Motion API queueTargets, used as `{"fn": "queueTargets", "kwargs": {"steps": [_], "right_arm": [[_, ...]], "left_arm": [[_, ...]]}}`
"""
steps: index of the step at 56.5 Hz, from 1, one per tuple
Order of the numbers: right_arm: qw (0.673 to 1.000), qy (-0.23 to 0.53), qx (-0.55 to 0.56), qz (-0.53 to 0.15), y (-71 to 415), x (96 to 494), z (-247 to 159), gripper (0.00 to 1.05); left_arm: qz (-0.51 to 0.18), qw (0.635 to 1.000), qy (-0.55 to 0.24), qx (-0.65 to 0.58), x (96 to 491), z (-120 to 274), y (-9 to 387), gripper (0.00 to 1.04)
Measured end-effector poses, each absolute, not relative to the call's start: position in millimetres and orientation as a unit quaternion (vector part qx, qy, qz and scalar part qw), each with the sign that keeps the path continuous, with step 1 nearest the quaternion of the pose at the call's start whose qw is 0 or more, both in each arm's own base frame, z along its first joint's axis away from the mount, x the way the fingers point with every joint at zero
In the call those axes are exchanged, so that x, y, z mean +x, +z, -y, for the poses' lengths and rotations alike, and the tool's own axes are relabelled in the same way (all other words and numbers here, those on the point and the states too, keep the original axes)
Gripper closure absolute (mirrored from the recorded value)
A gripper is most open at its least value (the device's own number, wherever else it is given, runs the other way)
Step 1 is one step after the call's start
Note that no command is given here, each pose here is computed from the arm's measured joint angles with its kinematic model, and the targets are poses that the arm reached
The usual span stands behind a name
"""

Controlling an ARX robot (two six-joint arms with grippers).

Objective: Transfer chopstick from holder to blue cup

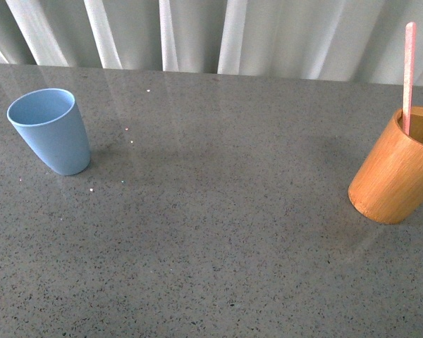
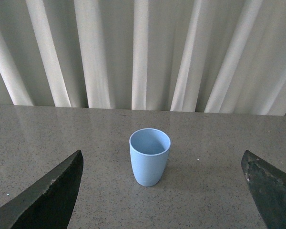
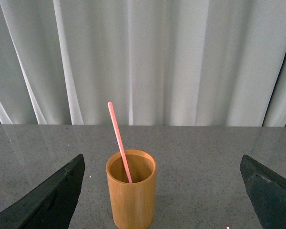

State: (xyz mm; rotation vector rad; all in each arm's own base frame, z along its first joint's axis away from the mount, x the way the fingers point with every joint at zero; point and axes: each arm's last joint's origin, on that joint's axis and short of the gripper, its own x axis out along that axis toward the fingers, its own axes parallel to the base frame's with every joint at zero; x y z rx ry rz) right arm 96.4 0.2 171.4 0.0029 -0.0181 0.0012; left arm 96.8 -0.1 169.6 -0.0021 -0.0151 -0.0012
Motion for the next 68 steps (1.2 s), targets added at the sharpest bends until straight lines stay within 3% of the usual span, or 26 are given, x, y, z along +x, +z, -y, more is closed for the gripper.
{"fn": "queueTargets", "kwargs": {"steps": [68], "right_arm": [[1.000,0.001,0.001,0.009,171.4,96.4,-0.2,0.10]], "left_arm": [[0.008,1.000,-0.001,-0.001,96.8,0.1,169.6,0.07]]}}
